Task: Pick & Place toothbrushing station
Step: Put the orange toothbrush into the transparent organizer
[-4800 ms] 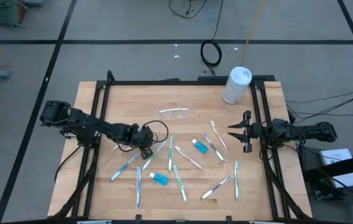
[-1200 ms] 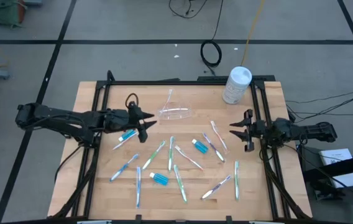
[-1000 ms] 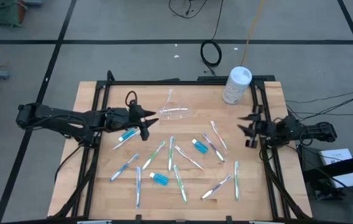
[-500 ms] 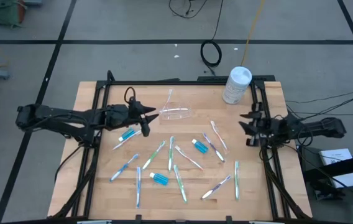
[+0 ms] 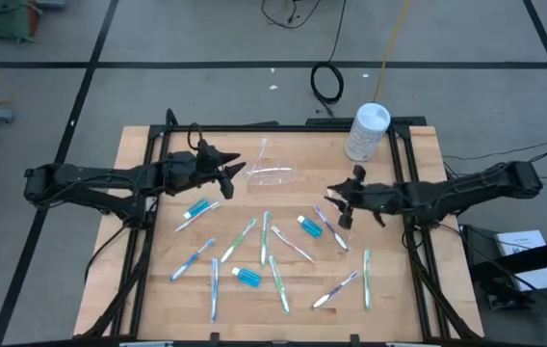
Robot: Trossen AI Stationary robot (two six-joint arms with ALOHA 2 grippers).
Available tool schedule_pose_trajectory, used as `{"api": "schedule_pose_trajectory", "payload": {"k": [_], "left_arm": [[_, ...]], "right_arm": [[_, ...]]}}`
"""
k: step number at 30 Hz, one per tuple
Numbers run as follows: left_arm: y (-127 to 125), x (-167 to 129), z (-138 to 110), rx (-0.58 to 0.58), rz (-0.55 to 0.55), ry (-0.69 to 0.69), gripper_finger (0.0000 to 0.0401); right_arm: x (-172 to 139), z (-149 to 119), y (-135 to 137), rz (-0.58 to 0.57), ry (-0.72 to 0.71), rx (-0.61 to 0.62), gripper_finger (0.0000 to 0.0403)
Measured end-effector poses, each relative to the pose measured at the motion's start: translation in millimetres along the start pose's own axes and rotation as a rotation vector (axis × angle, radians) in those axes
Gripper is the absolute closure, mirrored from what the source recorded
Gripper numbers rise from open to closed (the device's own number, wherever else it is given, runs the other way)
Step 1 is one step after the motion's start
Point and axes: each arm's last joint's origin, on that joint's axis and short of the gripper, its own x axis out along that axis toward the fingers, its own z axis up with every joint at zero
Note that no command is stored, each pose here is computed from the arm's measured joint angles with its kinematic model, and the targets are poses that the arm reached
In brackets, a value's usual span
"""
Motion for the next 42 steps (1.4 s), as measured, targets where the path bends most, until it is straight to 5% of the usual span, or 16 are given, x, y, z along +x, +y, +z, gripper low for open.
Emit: {"api": "schedule_pose_trajectory", "payload": {"k": [6, 16, 26, 36, 42], "left_arm": [[3.7, 1.4, 5.1, -0.016, 0.007, -0.045, 0.0249], [3.5, 0.9, 13.6, 0.000, 0.001, -0.129, 0.0249], [3.1, 0.1, 18.8, 0.015, -0.002, -0.181, 0.0249], [3.0, 0.0, 19.4, 0.011, -0.003, -0.187, 0.0249], [3.1, 0.2, 18.5, 0.014, -0.001, -0.177, 0.0249]], "right_arm": [[21.3, -36.6, -0.8, -0.075, 0.233, 0.131, 0.0224], [39.4, -76.8, -10.8, -0.150, 0.418, 0.352, 0.0213], [47.8, -98.3, -10.6, -0.115, 0.332, 0.408, 0.0263], [45.0, -108.5, -13.1, -0.155, 0.346, 0.377, 0.0387], [46.6, -105.0, -12.8, -0.155, 0.296, 0.359, 0.0372]]}}
